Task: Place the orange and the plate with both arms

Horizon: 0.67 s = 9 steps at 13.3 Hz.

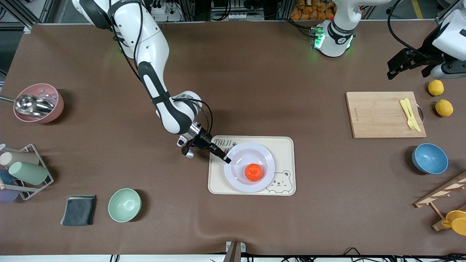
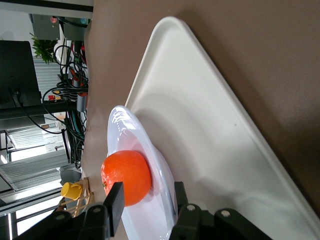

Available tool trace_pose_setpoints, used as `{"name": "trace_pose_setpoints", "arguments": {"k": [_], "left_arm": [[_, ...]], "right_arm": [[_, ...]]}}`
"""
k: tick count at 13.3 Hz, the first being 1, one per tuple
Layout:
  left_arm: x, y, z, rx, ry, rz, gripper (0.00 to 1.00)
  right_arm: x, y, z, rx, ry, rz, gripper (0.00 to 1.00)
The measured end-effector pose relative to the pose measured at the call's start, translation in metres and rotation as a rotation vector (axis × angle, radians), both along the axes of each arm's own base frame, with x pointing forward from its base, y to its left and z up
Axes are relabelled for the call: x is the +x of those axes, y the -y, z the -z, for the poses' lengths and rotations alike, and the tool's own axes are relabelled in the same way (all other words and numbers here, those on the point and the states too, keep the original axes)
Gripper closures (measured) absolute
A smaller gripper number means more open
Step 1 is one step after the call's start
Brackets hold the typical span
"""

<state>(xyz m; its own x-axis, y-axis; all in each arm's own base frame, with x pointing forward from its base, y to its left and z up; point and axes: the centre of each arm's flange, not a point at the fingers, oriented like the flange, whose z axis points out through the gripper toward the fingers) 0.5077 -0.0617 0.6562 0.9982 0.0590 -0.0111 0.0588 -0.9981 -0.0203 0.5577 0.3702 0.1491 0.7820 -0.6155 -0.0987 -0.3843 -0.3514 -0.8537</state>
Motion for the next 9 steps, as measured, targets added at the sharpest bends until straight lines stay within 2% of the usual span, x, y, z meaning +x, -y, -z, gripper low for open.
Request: {"name": "trace_pose_setpoints", "arguments": {"k": [4,9], "left_arm": [[0.002,0.000,0.002,0.000,-0.004,-0.001,0.00],[0.002,-0.001,0.002,0.000,-0.003,-0.001,0.00]], "right_arm": [[0.013,0.004,-0.008,-0.023,-0.051,-0.044,0.49],[0.046,0.022,-0.031,-0.086,-0.105,-0.086,0.47]]}}
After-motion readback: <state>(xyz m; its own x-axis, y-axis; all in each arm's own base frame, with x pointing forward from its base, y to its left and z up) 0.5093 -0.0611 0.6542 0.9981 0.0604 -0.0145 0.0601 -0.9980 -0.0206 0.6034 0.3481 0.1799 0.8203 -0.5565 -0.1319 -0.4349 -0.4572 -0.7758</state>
